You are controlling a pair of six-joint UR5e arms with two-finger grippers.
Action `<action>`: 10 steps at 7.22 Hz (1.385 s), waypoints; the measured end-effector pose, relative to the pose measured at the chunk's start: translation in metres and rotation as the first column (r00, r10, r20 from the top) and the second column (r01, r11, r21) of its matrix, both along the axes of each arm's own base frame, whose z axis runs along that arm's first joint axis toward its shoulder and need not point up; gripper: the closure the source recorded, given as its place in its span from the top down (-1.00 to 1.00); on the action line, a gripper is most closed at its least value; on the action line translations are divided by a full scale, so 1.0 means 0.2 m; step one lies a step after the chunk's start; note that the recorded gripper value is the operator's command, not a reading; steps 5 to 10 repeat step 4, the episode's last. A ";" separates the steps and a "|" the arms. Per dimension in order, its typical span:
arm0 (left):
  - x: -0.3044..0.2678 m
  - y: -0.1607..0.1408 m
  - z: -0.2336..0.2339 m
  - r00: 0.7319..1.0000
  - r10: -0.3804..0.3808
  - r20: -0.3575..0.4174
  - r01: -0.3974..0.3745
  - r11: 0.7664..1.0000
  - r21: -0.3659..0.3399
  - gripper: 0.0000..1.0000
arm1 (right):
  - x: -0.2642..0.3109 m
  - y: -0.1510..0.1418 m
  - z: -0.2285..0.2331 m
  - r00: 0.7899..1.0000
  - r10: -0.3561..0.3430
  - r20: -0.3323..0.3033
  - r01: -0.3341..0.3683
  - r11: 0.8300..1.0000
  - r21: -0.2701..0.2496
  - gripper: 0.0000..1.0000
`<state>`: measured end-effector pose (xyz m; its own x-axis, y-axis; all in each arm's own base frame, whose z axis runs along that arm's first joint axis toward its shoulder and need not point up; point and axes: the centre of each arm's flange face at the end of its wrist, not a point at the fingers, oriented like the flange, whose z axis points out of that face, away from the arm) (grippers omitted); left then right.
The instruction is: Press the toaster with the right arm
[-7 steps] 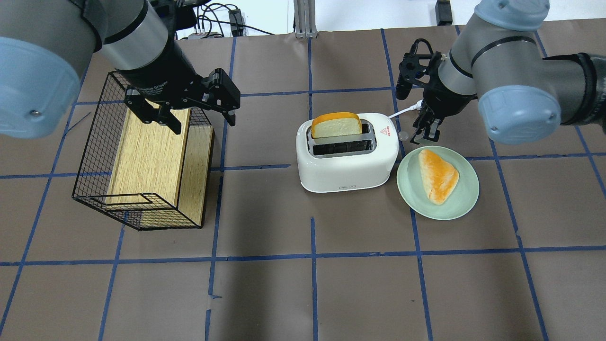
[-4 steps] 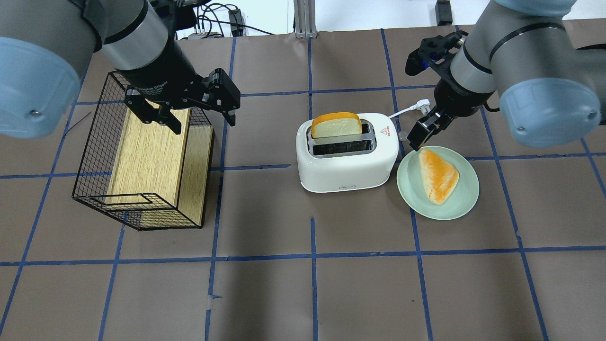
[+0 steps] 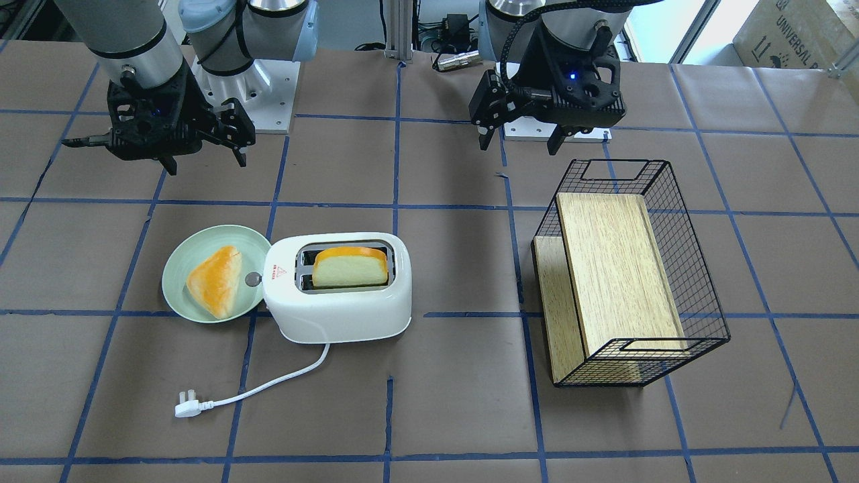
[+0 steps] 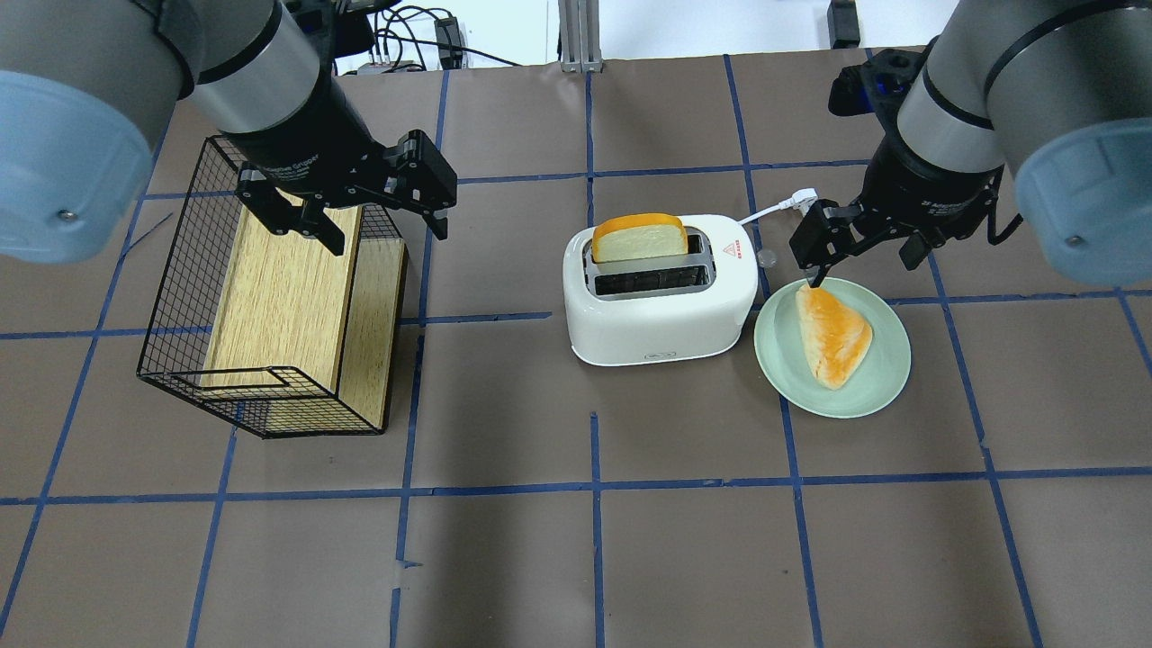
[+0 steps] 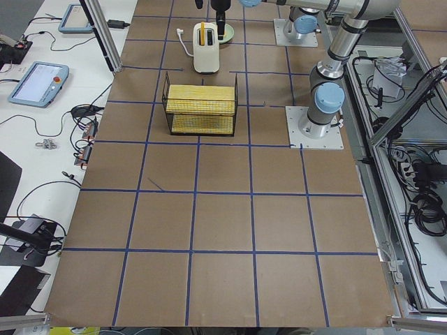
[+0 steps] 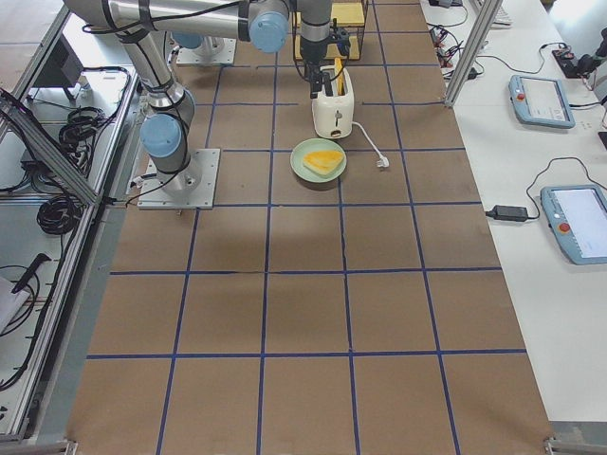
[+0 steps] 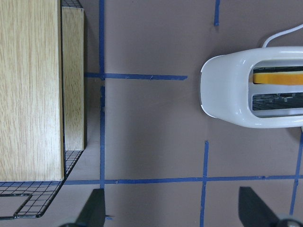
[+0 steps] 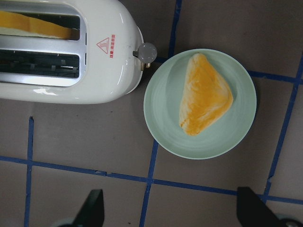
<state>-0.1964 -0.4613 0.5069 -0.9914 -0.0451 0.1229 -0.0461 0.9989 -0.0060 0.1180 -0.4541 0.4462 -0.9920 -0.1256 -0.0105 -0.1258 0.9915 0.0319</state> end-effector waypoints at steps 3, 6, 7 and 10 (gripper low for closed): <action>0.00 0.00 0.00 1.000 0.000 0.000 0.000 1.000 0.000 1.00 | -0.01 0.00 0.01 0.996 -0.088 -0.023 0.088 0.996 -0.001 1.00; 0.00 0.00 0.00 1.000 0.001 0.000 -0.001 1.000 0.000 1.00 | -0.01 -0.01 0.03 0.995 -0.098 -0.024 0.097 0.995 -0.008 1.00; 0.00 0.00 0.00 1.000 0.001 0.000 -0.001 1.000 0.000 1.00 | -0.01 -0.01 0.03 0.995 -0.098 -0.024 0.097 0.995 -0.008 1.00; 0.00 0.00 0.00 1.000 0.001 0.000 -0.001 1.000 0.000 1.00 | -0.01 -0.01 0.03 0.995 -0.098 -0.024 0.097 0.995 -0.008 1.00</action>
